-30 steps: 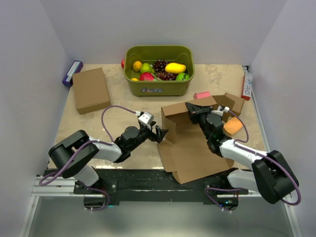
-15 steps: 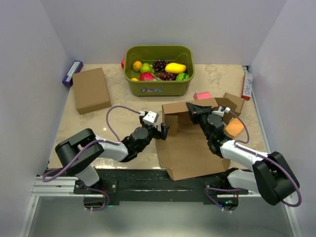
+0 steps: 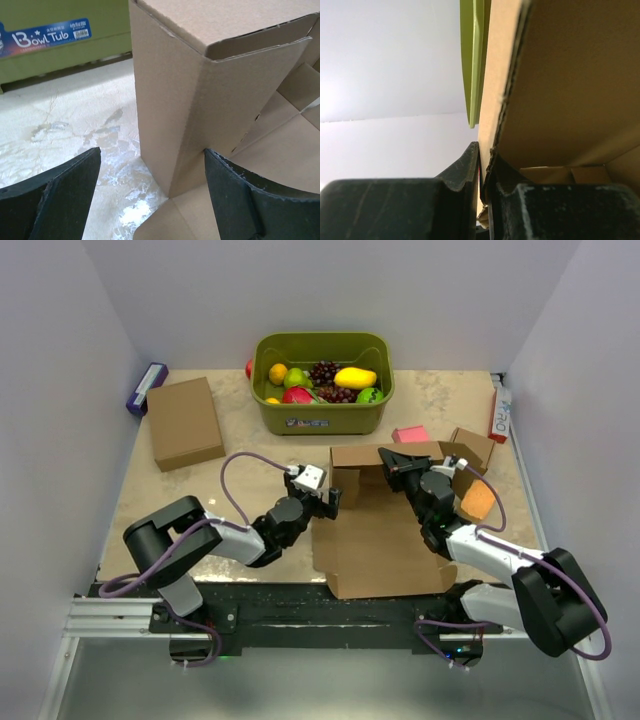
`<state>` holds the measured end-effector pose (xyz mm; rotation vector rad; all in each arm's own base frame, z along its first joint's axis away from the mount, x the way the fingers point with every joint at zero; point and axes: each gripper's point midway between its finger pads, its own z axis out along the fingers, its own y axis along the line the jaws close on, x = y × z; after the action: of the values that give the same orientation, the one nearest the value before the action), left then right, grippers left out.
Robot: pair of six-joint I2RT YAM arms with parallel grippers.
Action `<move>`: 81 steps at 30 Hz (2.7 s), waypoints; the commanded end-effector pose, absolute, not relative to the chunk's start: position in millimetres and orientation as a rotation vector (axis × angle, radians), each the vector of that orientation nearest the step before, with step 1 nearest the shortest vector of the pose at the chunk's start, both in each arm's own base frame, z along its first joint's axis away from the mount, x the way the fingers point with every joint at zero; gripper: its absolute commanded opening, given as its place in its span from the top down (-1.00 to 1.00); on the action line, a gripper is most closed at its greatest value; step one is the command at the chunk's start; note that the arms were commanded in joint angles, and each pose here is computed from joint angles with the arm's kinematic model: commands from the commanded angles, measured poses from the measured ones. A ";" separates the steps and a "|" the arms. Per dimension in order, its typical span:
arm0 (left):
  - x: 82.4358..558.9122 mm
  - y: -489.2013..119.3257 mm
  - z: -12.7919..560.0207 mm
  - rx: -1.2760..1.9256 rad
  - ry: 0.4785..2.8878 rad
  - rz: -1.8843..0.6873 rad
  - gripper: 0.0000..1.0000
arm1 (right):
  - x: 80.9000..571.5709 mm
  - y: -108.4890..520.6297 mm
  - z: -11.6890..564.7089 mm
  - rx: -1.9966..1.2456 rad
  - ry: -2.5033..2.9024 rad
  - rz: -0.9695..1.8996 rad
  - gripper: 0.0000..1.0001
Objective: Fold the paper box
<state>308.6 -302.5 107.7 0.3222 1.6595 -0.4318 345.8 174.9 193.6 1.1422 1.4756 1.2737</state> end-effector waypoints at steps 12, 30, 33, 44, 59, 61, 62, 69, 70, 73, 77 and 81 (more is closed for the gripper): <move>324.9 -313.8 151.5 0.329 1.432 -0.409 -0.52 | 335.7 166.7 173.2 1.130 1.538 1.176 0.75; 326.3 -315.0 163.2 0.334 1.338 -0.409 -0.39 | 329.5 160.3 180.6 1.119 1.532 1.154 0.75; 324.2 -306.6 167.9 0.336 1.315 -0.439 -0.65 | 329.5 160.6 181.8 1.115 1.531 1.156 0.74; 321.2 -311.3 184.8 0.482 1.249 -0.579 -0.82 | 329.1 162.6 183.6 1.107 1.531 1.171 0.73; 340.6 -330.8 190.1 0.600 1.218 -0.628 -0.79 | 329.5 163.4 186.6 1.093 1.524 1.178 0.72; 343.6 -332.9 188.2 0.598 1.224 -0.627 -0.76 | 329.7 163.8 186.2 1.091 1.526 1.178 0.72; 344.8 -333.5 187.5 0.595 1.227 -0.627 -0.74 | 329.7 163.8 186.1 1.089 1.527 1.177 0.72; 356.2 -330.8 174.9 0.563 1.285 -0.572 -0.54 | 331.2 164.6 186.1 1.088 1.526 1.177 0.72; 358.6 -327.9 171.3 0.552 1.299 -0.551 -0.51 | 331.2 164.6 184.7 1.090 1.528 1.176 0.72; 361.4 -323.0 161.7 0.541 1.331 -0.501 -0.47 | 331.5 165.0 183.9 1.090 1.530 1.176 0.72; 368.1 -321.0 152.3 0.527 1.366 -0.447 -0.47 | 331.6 165.7 182.2 1.089 1.535 1.176 0.72; 372.6 -323.7 146.6 0.529 1.380 -0.431 -0.47 | 331.9 165.9 183.3 1.088 1.533 1.178 0.72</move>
<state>356.1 -329.0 140.0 0.5705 1.3968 -0.5167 332.8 167.2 193.4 1.1020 1.5069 1.2228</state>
